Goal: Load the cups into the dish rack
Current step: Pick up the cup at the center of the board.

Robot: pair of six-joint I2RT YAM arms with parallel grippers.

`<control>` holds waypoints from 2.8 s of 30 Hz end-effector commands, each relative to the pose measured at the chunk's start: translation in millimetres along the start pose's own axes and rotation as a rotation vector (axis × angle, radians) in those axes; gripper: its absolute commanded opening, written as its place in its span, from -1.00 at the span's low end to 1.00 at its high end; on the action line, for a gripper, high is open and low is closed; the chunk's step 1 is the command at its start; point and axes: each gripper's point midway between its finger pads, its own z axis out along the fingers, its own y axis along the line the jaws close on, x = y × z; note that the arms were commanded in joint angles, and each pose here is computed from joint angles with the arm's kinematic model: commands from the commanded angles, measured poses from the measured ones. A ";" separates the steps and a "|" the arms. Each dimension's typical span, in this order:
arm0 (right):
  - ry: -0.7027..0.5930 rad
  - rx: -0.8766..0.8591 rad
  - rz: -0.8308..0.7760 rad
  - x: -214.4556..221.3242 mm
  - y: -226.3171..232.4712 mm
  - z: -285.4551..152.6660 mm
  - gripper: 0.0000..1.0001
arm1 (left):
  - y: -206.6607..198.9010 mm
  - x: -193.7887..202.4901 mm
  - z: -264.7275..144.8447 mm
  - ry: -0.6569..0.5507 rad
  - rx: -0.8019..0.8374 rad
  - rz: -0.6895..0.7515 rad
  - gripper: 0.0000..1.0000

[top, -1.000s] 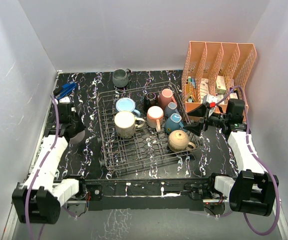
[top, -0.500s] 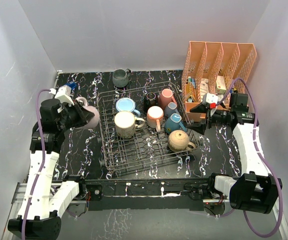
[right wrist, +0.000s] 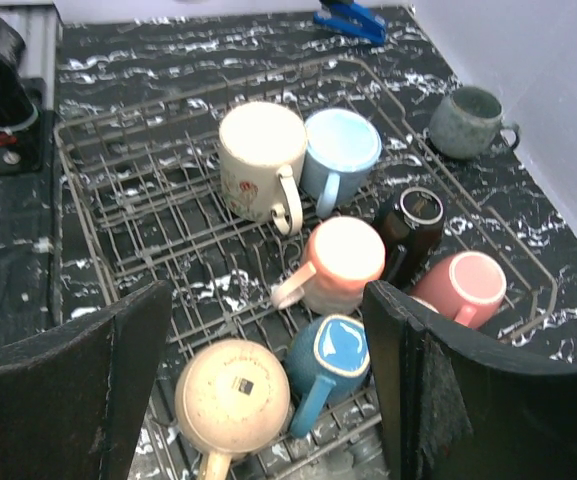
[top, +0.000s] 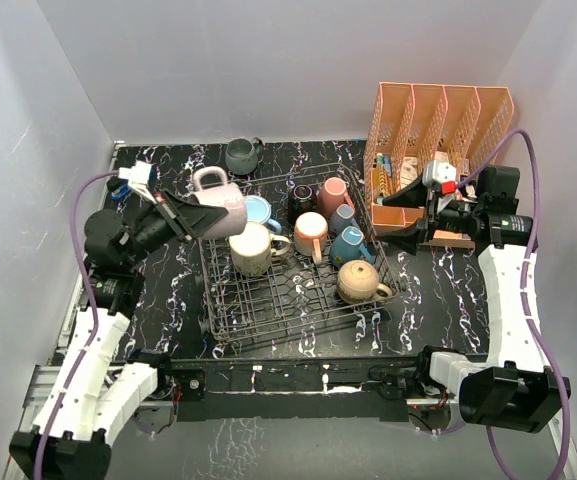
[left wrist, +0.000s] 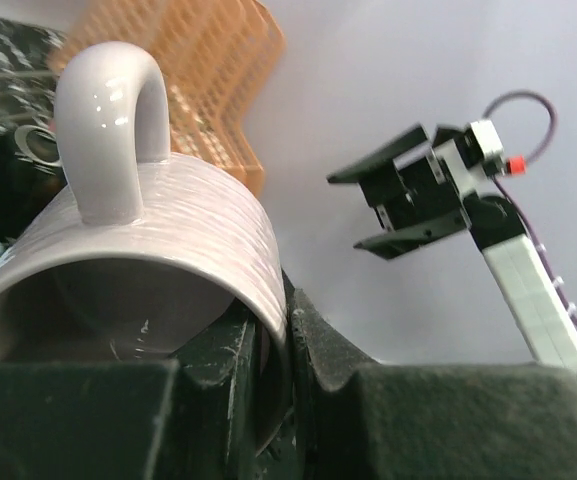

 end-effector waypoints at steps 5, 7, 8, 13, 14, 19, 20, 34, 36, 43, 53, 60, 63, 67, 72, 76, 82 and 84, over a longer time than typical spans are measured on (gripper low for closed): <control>-0.127 -0.082 0.120 -51.2 0.1 0.1 0.58 | -82.1 50.7 45.3 0.049 0.321 0.162 -1.00; -0.131 -0.096 0.159 -53.9 0.9 0.4 0.58 | -91.3 64.9 53.6 0.051 0.378 0.163 -1.00; -0.132 -0.108 0.185 -55.1 1.0 0.4 0.58 | -94.2 71.1 57.6 0.053 0.404 0.157 -1.00; -0.130 -0.129 0.324 -62.7 -1.2 7.7 0.64 | -106.1 95.0 74.9 0.070 0.500 0.157 -1.00; -0.131 -0.128 0.351 -64.0 -1.3 11.1 0.70 | -109.9 98.6 76.8 0.071 0.523 0.157 -1.00; -0.147 -0.130 0.457 -65.6 -1.5 27.7 0.97 | -124.0 119.6 85.8 0.079 0.588 0.160 -1.00; -0.149 -0.133 0.485 -64.6 -2.0 30.3 0.97 | -126.0 122.9 87.3 0.079 0.591 0.162 -1.00; -0.234 -0.197 0.627 -50.2 26.7 56.6 1.00 | -147.4 138.7 93.4 0.016 0.654 0.089 -1.00; -0.233 -0.209 0.626 -50.5 31.2 58.3 0.99 | -147.7 139.6 96.0 0.012 0.652 0.085 -1.00; -0.238 -0.214 0.665 -47.3 34.2 64.6 0.77 | -153.0 145.0 103.5 0.021 0.664 0.064 -1.00; -0.220 -0.258 0.670 -41.9 46.6 71.9 0.36 | -154.2 146.0 104.8 0.009 0.672 0.058 -1.00; -0.206 -0.275 0.660 -39.0 51.6 72.8 -0.04 | -149.1 149.0 105.3 0.013 0.657 0.055 -1.00; -0.205 -0.280 0.649 -39.4 52.6 72.5 -0.36 | -146.8 150.8 104.9 0.016 0.653 0.053 -1.00; -0.201 -0.287 0.639 -39.2 54.4 72.1 -0.78 | -144.7 151.1 103.0 0.013 0.648 0.053 -1.00; -0.197 -0.292 0.611 -41.3 54.1 71.0 -0.84 | -136.5 153.8 101.8 0.017 0.615 0.052 -1.00; -0.204 -0.275 0.606 -40.9 49.3 70.5 -0.84 | -126.5 161.9 102.0 0.057 0.571 0.056 -0.52; -0.202 -0.264 0.607 -36.3 44.3 71.0 -0.84 | -110.1 170.0 90.8 0.096 0.506 0.070 0.04; -0.202 -0.261 0.604 -35.7 43.0 71.0 -0.84 | -101.7 172.8 85.6 0.114 0.467 0.091 0.12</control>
